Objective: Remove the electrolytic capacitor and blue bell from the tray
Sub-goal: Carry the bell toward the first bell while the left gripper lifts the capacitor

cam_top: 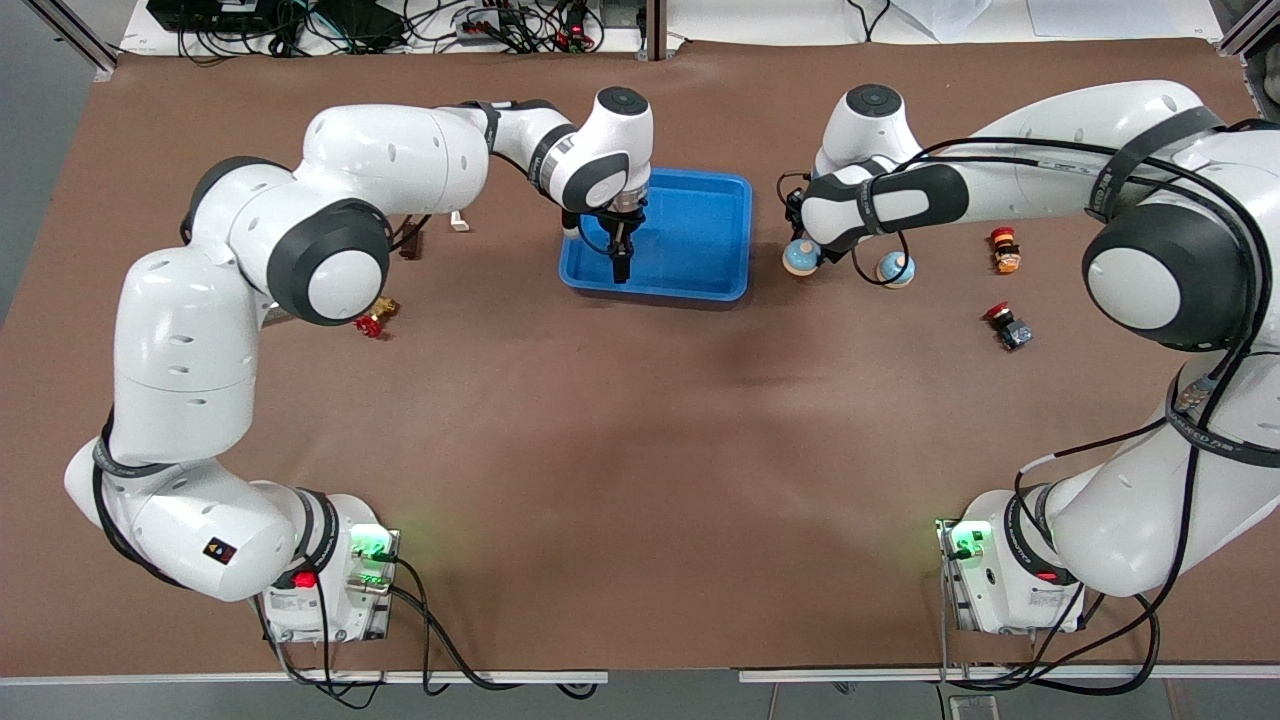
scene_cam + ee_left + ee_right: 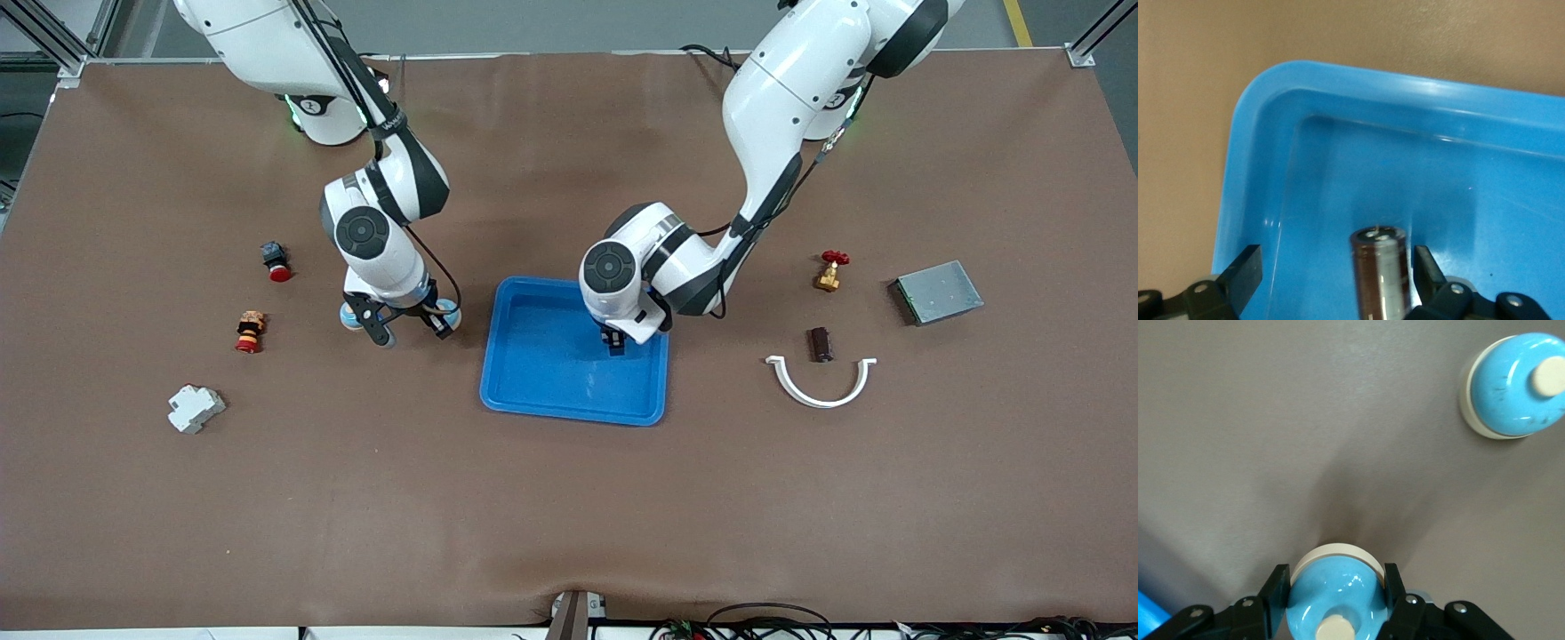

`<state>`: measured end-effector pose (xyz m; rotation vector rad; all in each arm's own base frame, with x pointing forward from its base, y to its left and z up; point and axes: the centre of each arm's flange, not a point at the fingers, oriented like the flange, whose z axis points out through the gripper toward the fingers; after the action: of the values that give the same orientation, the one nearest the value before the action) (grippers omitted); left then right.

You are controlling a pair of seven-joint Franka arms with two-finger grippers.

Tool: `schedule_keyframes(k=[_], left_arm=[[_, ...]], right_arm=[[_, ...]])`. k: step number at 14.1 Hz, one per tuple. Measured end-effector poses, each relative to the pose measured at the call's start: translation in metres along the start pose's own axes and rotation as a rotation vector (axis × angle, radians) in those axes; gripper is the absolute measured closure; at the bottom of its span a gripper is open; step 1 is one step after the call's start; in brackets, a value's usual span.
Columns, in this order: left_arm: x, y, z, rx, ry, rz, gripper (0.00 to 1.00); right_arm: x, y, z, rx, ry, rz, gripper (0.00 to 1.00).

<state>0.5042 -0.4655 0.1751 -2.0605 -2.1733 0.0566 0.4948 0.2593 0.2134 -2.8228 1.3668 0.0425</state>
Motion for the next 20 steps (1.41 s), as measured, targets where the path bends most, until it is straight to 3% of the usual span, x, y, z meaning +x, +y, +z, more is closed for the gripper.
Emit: schedule_keyframes(k=[14, 17, 18, 20], left_arm=[[-0.006, -0.007, 0.006, -0.012, 0.021, 0.029, 0.00], [-0.008, -0.007, 0.004, -0.025, 0.025, 0.040, 0.30], [-0.009, -0.007, 0.004, -0.027, 0.025, 0.043, 0.42], [-0.012, -0.010, 0.002, -0.029, 0.025, 0.050, 0.59]], right_arm=[[0.025, 0.041, 0.027, 0.023, 0.014, -0.076, 0.38], [0.027, 0.041, 0.027, 0.028, 0.014, -0.071, 0.38], [0.027, 0.041, 0.027, 0.028, 0.013, -0.065, 0.34], [0.027, 0.041, 0.027, 0.029, 0.013, -0.053, 0.15]])
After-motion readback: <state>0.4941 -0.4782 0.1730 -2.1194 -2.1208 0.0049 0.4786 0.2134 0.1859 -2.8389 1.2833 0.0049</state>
